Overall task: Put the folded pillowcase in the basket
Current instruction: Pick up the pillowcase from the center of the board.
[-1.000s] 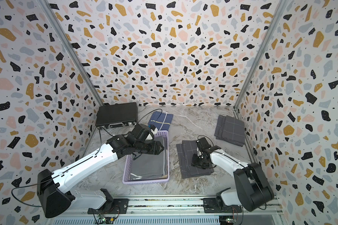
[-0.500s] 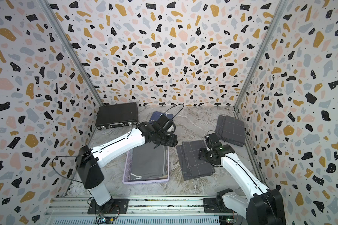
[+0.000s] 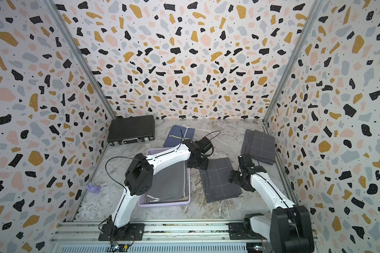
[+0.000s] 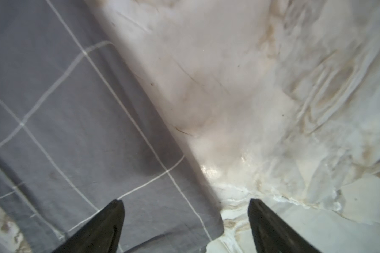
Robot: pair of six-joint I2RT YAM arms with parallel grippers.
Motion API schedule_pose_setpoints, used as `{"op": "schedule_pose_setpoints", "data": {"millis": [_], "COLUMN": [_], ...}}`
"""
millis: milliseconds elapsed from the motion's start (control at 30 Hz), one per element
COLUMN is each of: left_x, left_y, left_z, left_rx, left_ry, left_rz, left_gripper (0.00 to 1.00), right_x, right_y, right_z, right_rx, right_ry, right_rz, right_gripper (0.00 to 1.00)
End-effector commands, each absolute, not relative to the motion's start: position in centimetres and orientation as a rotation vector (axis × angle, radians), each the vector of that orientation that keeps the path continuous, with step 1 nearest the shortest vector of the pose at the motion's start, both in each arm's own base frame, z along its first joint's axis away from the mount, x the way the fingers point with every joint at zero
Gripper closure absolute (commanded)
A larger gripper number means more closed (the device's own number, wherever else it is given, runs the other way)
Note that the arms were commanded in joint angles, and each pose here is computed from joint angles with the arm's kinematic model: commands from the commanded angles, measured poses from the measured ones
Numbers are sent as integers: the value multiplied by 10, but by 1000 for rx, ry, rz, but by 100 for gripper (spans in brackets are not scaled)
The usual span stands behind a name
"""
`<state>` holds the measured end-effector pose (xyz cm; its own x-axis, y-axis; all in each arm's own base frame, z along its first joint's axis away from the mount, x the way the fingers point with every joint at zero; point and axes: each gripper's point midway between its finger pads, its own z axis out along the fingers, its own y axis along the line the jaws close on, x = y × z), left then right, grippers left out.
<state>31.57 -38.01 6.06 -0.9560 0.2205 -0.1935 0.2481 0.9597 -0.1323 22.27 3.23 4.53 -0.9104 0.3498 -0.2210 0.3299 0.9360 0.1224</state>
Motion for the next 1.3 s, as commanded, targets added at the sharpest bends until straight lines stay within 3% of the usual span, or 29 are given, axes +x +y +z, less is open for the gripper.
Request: {"op": "schedule_pose_setpoints", "data": {"millis": [0,367,600,833,933,1200,1267], "left_x": [321,333,331,330,336,348,348], "left_y": [-376,-401,-398,-407,-420,-441,-442], "left_z": [58,41,16,10,18,30,28], "left_rx": [237,184,125,128,142,207,219], "left_ry": [2950,2956,2999,3018,2993,2945,2943], "left_rz": [-174,-249,-206,-264,-333,-428,-425], "left_gripper": [26,11,13,33,50,81,88], "right_x": [227,221,215,204,201,195,191], "right_y": [38,50,49,47,56,88,88], "right_z": [39,31,28,18,13,20,24], "right_rx": [500,520,506,552,570,555,558], "right_ry": [2858,2859,2863,2900,2925,2902,2885], "right_rz": [174,288,287,278,359,669,680], "right_gripper": [6,6,7,9,12,39,42]}}
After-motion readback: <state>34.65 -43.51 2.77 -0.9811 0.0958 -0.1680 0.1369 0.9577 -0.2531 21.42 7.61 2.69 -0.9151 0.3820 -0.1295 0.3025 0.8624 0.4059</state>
